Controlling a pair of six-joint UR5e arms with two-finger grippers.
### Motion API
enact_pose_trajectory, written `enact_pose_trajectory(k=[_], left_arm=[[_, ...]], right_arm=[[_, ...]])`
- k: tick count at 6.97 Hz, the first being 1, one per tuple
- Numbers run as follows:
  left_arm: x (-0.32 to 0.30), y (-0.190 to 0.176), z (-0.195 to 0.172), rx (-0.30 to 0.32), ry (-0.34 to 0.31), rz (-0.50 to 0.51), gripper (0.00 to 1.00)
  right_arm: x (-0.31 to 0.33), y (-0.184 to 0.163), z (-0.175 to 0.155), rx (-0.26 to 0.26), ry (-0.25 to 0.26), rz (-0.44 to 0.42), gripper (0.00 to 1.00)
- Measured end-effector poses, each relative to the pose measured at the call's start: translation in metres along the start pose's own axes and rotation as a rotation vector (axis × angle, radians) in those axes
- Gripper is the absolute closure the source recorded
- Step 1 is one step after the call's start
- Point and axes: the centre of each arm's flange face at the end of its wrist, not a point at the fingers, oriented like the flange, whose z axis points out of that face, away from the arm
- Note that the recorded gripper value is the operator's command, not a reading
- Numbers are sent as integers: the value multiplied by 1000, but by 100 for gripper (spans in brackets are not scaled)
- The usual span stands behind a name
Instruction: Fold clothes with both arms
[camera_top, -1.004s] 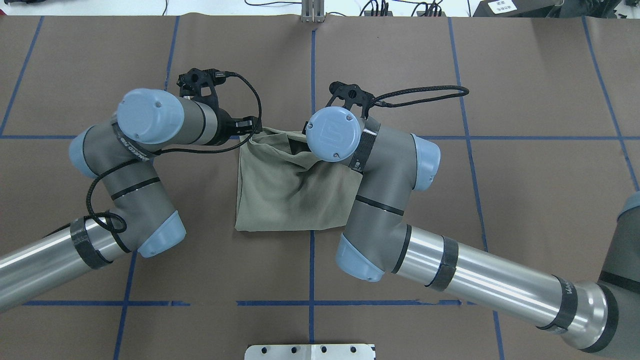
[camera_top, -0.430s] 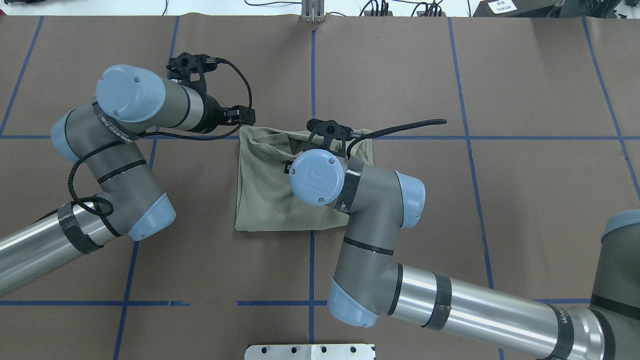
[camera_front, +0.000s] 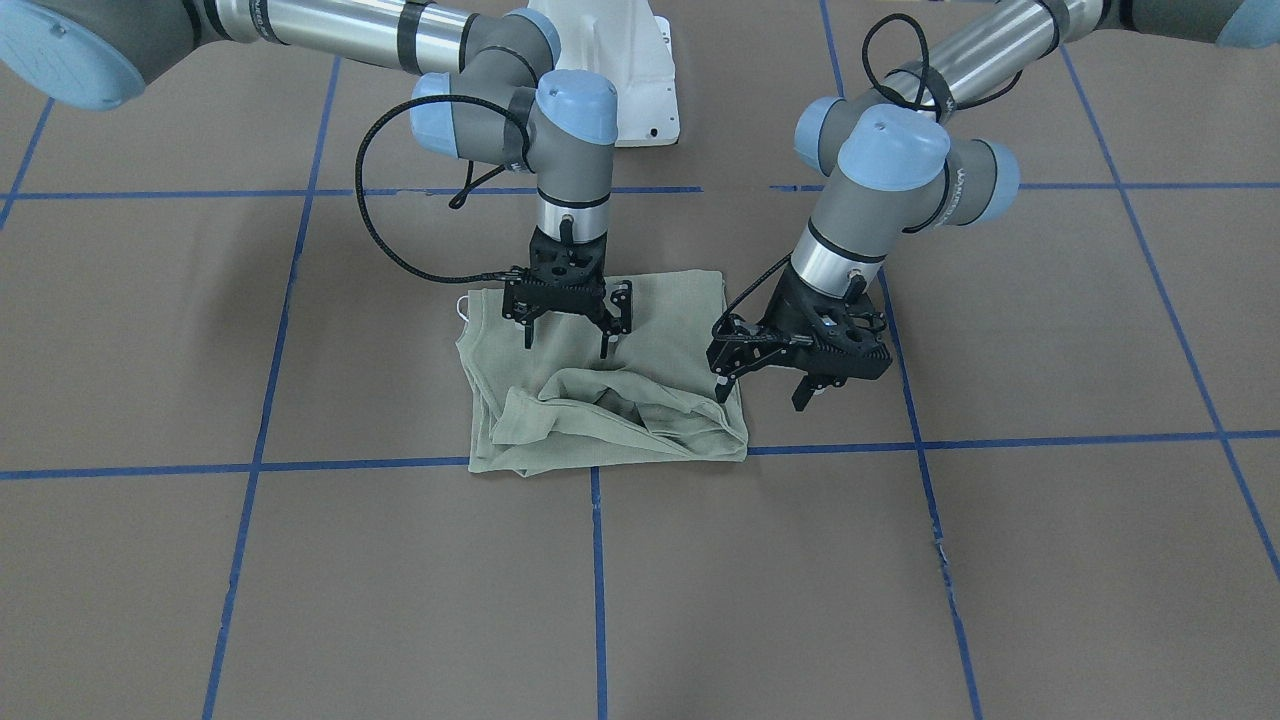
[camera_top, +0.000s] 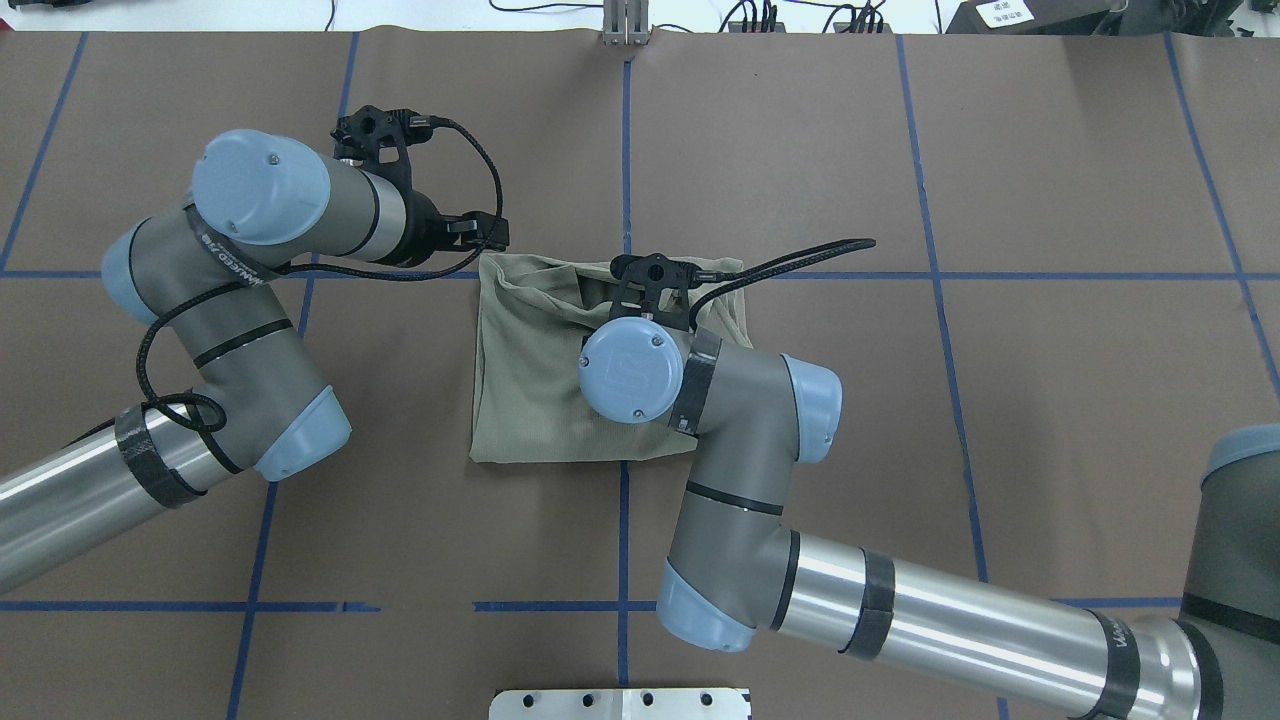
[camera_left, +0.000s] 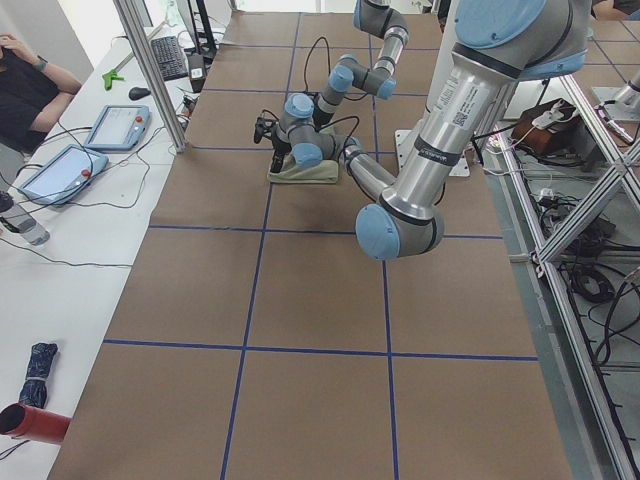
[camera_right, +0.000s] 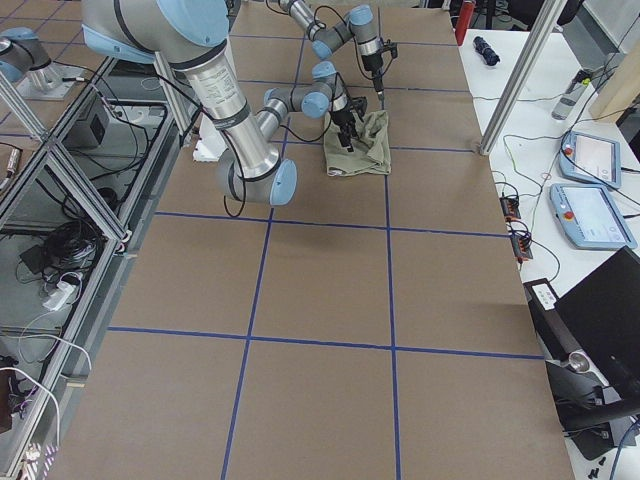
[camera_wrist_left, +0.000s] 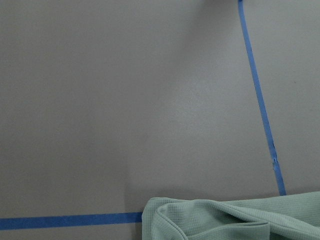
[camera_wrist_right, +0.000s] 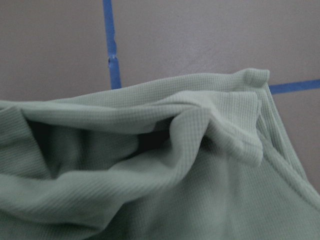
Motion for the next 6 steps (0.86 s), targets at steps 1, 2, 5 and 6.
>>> enact_pose_trajectory(k=[1, 2, 5, 6], left_arm=[[0, 0, 0, 0, 0, -1, 0], [0, 0, 0, 0, 0, -1, 0], [-7, 4, 1, -2, 1, -1, 0], [-8, 6, 2, -3, 3, 0, 0]], right_arm=[[9, -28, 20, 21, 47, -1, 0], [20, -68, 41, 45, 105, -3, 0], [55, -181, 69, 77, 218, -7, 0], [59, -196, 67, 58, 201, -6, 0]])
